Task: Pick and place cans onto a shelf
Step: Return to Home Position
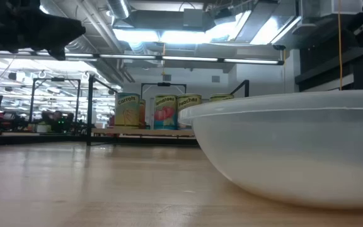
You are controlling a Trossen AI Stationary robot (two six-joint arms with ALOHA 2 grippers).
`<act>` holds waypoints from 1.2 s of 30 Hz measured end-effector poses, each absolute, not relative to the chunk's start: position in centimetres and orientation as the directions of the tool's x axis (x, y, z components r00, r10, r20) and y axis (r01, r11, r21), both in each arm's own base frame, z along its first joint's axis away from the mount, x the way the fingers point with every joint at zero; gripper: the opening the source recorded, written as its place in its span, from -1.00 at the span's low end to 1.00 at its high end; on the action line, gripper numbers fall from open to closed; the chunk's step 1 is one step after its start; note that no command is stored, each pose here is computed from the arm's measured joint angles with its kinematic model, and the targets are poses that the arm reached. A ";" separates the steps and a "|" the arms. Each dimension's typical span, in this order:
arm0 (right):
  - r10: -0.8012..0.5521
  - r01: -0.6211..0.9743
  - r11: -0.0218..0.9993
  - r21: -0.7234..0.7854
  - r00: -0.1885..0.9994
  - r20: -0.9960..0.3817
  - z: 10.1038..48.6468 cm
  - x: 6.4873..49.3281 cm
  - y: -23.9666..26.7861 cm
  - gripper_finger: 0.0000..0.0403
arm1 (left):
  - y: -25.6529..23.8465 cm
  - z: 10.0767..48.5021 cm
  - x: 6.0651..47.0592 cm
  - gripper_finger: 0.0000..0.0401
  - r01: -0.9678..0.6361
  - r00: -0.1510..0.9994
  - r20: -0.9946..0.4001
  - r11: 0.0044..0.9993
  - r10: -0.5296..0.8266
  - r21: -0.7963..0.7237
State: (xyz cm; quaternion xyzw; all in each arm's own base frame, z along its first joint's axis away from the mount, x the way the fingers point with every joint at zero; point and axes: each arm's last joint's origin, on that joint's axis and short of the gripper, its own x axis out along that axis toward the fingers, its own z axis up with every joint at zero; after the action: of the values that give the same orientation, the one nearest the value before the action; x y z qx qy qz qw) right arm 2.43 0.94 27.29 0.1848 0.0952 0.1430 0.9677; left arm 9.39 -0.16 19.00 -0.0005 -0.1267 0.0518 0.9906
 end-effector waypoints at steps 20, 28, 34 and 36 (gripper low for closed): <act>0.314 -0.300 0.931 0.207 0.948 -0.041 21.8 7.3 0.3 -0.40 | -0.1 18.5 9.5 -0.57 -0.113 0.973 0.200 0.993 0.117 -0.027; 0.285 -0.285 0.958 0.025 0.958 -0.018 21.0 7.9 0.2 -0.40 | 0.0 18.4 9.5 -0.57 -0.173 0.968 0.184 0.985 0.173 -0.018; 0.140 -0.141 0.990 -0.022 0.989 -0.052 18.6 8.8 -0.4 -0.40 | 0.0 18.1 9.5 -0.57 -0.173 0.972 0.161 0.985 0.173 -0.012; 0.084 -0.085 0.996 -0.023 0.995 -0.057 17.9 9.1 -0.6 -0.40 | 0.0 18.1 9.6 -0.57 -0.173 0.972 0.157 0.985 0.173 -0.011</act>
State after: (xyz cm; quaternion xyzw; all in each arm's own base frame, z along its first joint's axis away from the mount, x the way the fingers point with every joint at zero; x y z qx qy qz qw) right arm 9.08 -0.55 17.92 -0.0126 0.0278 0.0424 0.9986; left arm 9.55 0.03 18.10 0.0013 -0.0791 0.0871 0.9931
